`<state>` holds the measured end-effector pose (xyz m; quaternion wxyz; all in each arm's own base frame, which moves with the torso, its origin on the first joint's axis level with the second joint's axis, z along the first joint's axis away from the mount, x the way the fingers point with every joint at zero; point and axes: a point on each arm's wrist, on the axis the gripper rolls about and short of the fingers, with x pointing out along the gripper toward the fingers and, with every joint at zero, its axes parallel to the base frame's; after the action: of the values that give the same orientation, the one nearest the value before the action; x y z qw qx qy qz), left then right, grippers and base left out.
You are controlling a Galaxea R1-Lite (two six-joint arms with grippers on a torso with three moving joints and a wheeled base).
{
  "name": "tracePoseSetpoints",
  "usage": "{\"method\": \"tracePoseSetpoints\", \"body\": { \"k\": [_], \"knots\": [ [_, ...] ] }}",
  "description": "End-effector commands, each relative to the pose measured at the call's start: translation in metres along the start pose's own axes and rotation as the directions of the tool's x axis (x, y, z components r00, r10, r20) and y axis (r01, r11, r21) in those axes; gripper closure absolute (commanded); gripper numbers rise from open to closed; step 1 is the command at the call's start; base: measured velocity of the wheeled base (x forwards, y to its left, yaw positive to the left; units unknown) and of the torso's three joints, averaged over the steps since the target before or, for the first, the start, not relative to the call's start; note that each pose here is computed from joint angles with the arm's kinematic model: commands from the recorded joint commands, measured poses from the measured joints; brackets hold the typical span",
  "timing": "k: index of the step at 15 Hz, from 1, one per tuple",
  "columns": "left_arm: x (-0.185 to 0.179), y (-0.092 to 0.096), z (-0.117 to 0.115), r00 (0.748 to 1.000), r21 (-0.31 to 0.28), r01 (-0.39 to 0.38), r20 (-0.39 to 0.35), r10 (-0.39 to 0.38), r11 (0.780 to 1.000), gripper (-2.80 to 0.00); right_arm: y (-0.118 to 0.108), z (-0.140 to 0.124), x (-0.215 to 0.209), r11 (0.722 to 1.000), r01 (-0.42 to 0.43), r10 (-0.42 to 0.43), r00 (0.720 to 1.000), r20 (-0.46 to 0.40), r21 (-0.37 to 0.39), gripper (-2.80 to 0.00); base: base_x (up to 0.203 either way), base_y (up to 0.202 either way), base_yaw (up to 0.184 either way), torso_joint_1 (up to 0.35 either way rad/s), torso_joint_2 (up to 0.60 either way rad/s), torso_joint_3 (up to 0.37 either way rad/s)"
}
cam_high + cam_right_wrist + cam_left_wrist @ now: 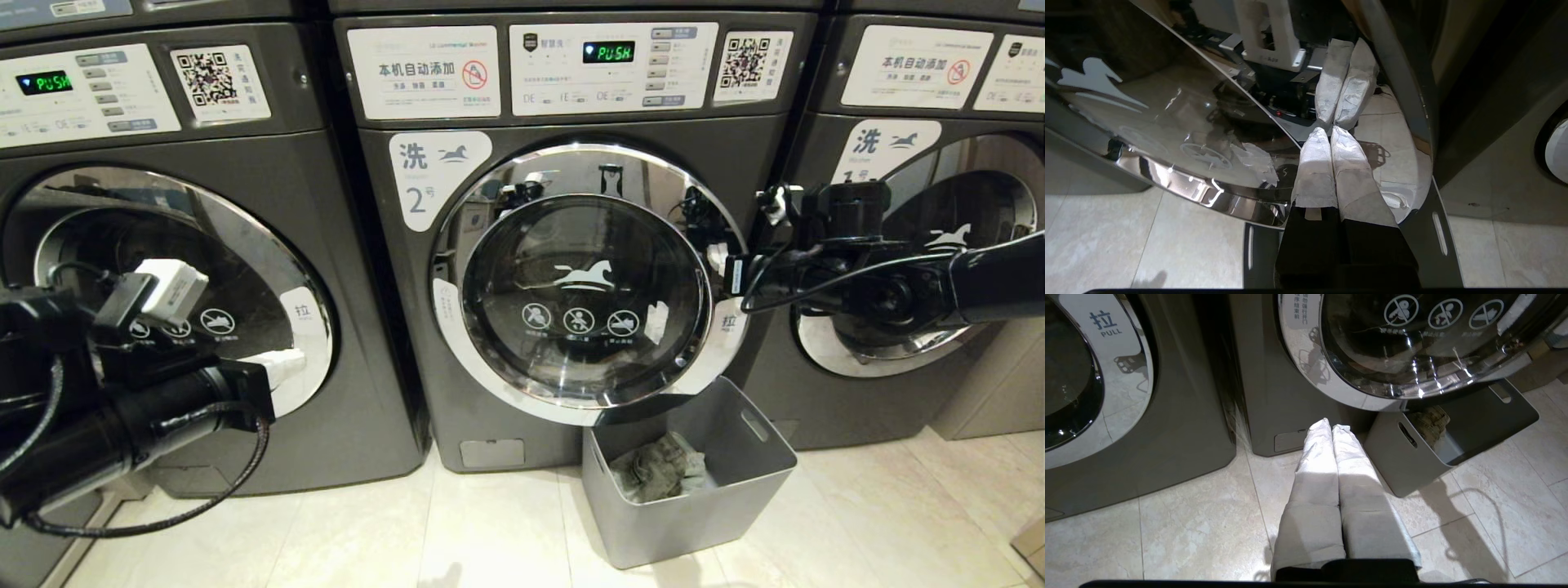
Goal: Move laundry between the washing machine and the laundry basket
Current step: Close the washing machine door with the left hand, then press the washing machine door tightly with the right hand
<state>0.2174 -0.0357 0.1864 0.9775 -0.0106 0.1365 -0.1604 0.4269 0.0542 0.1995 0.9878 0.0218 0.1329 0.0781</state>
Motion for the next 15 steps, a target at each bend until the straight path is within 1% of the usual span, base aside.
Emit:
{"method": "tracePoseSetpoints", "body": {
  "k": [1, 5, 6, 8, 10, 12, 15],
  "knots": [
    [-0.006, -0.001, -0.003, 1.000, 0.000, 0.002, 0.003, -0.002, 1.000, 0.00, -0.012, -0.006, 0.027, 1.000, 0.022, -0.022, 1.000, 0.010, 0.005, 0.00, 0.000, 0.000, 0.000, 0.000, 0.00, 0.000],
    [-0.010, -0.002, -0.002, 1.000, 0.001, 0.001, 0.011, -0.001, 1.000, 0.00, -0.029, -0.010, 0.068, 0.998, 0.069, -0.070, 0.996, 0.059, 0.011, 0.00, 0.000, 0.000, 0.000, 0.000, 0.00, 0.000],
    [-0.010, -0.002, -0.004, 1.000, 0.001, 0.001, 0.007, -0.001, 1.000, 0.00, -0.034, -0.016, 0.078, 0.997, 0.083, -0.083, 0.995, 0.058, 0.012, 0.00, 0.000, 0.000, 0.000, 0.000, 0.00, 0.000],
    [-0.011, -0.002, -0.007, 1.000, -0.001, 0.001, -0.002, -0.001, 1.000, 0.00, -0.041, -0.031, 0.091, 0.995, 0.095, -0.096, 0.994, 0.047, 0.008, 0.00, 0.000, 0.000, 0.000, 0.000, 0.00, 0.000],
    [-0.013, -0.002, -0.009, 1.000, -0.002, 0.002, -0.008, -0.002, 1.000, 0.00, -0.044, -0.047, 0.105, 0.995, 0.097, -0.098, 0.990, 0.101, 0.006, 0.00, 0.000, 0.000, 0.000, 0.000, 0.00, 0.000],
    [-0.015, -0.003, -0.011, 1.000, -0.002, 0.002, -0.008, -0.002, 1.000, 0.00, -0.046, -0.064, 0.117, 0.995, 0.098, -0.099, 0.988, 0.121, 0.008, 0.00, 0.000, 0.000, 0.000, 0.000, 0.00, 0.000],
    [-0.022, -0.004, -0.017, 1.000, -0.004, 0.000, -0.016, 0.000, 1.000, 0.00, -0.055, -0.090, 0.133, 0.994, 0.106, -0.107, 0.979, 0.174, 0.014, 0.00, 0.000, 0.000, 0.000, 0.000, 0.00, 0.000]
  ]
}}
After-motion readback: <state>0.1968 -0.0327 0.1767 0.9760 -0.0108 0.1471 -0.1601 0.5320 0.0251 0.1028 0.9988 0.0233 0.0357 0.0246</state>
